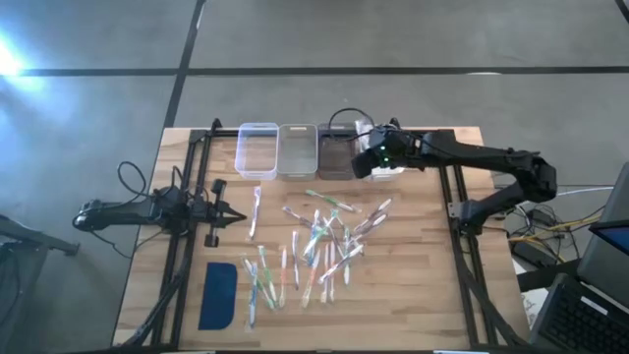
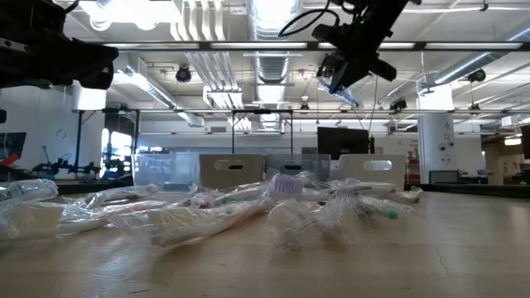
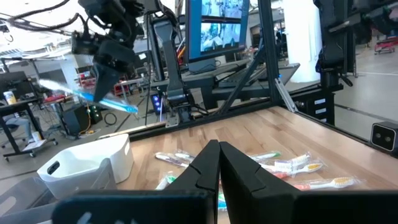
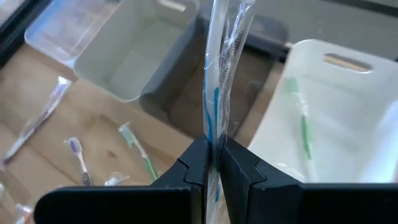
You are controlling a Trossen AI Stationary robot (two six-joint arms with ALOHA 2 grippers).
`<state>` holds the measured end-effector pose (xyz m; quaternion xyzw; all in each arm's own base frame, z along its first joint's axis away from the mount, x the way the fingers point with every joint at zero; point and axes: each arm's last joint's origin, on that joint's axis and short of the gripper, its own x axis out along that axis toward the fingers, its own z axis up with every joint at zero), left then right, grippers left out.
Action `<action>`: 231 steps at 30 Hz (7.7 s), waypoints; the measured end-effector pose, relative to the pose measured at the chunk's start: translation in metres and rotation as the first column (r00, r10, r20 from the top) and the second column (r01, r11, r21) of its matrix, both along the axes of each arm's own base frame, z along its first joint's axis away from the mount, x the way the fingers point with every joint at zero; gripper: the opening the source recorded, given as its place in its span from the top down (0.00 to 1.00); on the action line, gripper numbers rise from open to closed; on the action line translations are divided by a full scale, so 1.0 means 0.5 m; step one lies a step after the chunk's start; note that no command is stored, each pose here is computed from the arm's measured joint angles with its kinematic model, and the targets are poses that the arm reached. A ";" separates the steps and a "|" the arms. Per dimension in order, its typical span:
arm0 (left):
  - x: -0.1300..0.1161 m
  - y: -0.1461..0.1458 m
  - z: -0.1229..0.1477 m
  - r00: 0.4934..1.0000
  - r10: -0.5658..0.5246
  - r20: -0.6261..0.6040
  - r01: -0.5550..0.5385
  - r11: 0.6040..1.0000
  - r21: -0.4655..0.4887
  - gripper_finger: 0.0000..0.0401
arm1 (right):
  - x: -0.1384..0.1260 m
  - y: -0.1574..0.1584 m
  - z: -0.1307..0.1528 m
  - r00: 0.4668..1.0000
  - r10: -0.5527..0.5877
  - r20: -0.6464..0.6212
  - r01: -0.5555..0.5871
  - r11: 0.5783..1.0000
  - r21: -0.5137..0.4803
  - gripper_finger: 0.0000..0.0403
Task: Pick & Place Toothbrushes
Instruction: Put the blue toothbrush into the black transparent bin, then put the purple toothbrush into the gray bin
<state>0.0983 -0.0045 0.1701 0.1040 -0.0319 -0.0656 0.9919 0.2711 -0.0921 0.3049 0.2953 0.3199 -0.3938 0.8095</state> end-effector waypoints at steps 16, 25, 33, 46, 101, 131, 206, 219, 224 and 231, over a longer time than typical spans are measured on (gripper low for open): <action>0.000 0.000 0.000 1.000 0.000 0.000 0.000 1.000 0.000 0.96 | 0.111 -0.100 -0.034 0.989 0.143 -0.049 -0.142 0.990 0.019 0.94; 0.000 0.000 0.000 1.000 0.001 0.000 -0.001 1.000 0.000 0.96 | 0.152 -0.159 -0.030 0.970 0.191 -0.151 -0.190 0.982 0.025 0.94; 0.000 0.000 0.000 1.000 0.000 0.000 0.000 1.000 0.000 0.96 | 0.156 -0.208 -0.046 0.970 0.193 -0.147 -0.180 0.979 0.094 0.94; 0.000 0.000 0.000 1.000 0.000 0.000 0.000 1.000 0.000 0.96 | 0.154 -0.238 -0.087 0.964 0.204 -0.171 -0.176 0.970 0.166 0.94; 0.000 0.000 0.000 1.000 0.001 0.000 -0.001 1.000 0.000 0.96 | 0.218 -0.291 -0.321 0.909 0.288 -0.302 -0.156 0.905 0.395 0.90; 0.000 0.000 0.000 1.000 0.000 0.000 0.000 1.000 0.000 0.96 | 0.205 -0.283 -0.208 0.942 0.249 -0.226 -0.182 0.943 0.279 0.61; -0.004 0.010 0.035 0.973 0.168 0.155 -0.137 0.972 -0.190 0.96 | -0.429 0.157 -0.027 0.716 0.696 -0.051 -0.670 0.666 -0.327 0.98; -0.012 0.016 0.057 0.931 0.251 0.265 -0.187 0.952 -0.244 0.96 | -0.472 0.168 -0.021 0.718 0.696 0.018 -0.620 0.652 -0.437 0.98; -0.013 0.016 0.061 0.924 0.252 0.289 -0.184 0.953 -0.241 0.96 | -0.474 0.169 -0.021 0.718 0.696 0.021 -0.618 0.651 -0.441 0.98; -0.014 0.016 0.064 0.916 0.267 0.299 -0.195 0.948 -0.250 0.96 | -0.467 0.167 -0.021 0.718 0.696 0.014 -0.624 0.652 -0.431 0.98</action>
